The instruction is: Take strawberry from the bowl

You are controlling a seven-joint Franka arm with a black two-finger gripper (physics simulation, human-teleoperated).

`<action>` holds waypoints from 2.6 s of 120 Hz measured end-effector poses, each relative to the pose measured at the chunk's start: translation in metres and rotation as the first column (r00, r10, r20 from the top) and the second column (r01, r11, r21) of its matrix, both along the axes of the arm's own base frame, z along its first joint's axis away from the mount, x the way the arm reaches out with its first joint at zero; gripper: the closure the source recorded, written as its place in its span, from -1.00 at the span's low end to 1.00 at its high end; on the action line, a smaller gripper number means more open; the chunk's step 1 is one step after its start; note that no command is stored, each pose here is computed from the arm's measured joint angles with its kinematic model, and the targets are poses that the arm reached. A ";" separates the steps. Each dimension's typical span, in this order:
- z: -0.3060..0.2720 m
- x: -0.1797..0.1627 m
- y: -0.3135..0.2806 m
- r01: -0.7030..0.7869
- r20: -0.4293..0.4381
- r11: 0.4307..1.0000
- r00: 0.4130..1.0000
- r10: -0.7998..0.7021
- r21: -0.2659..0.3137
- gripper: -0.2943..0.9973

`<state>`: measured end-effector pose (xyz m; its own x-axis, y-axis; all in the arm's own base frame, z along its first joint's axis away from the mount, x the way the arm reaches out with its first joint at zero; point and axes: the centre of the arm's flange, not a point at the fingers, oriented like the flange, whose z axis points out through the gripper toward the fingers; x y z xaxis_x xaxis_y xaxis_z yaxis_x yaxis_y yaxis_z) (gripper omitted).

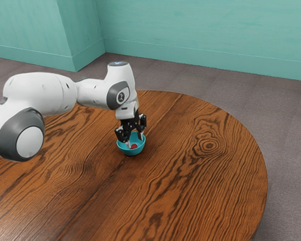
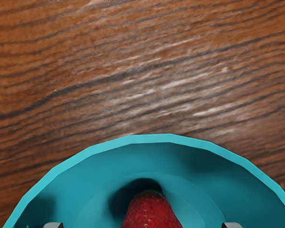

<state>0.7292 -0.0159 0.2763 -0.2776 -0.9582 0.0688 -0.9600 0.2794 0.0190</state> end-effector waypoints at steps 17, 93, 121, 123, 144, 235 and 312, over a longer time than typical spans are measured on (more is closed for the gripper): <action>-0.005 0.001 0.002 -0.003 0.001 1.000 1.000 0.003 -0.007 -0.11; -0.011 -0.004 0.010 -0.023 -0.005 0.999 1.000 0.023 -0.037 0.07; -0.017 -0.004 0.011 -0.025 -0.011 0.999 1.000 0.025 -0.042 0.07; -0.017 -0.004 0.011 -0.025 -0.011 0.999 1.000 0.025 -0.042 0.07; -0.022 -0.004 0.012 -0.025 -0.014 0.999 1.000 0.025 -0.043 0.07; -0.015 -0.002 0.013 -0.010 0.011 0.999 1.000 0.011 -0.046 0.48; 0.047 -0.030 -0.095 0.124 0.066 0.992 0.990 -0.124 0.008 0.50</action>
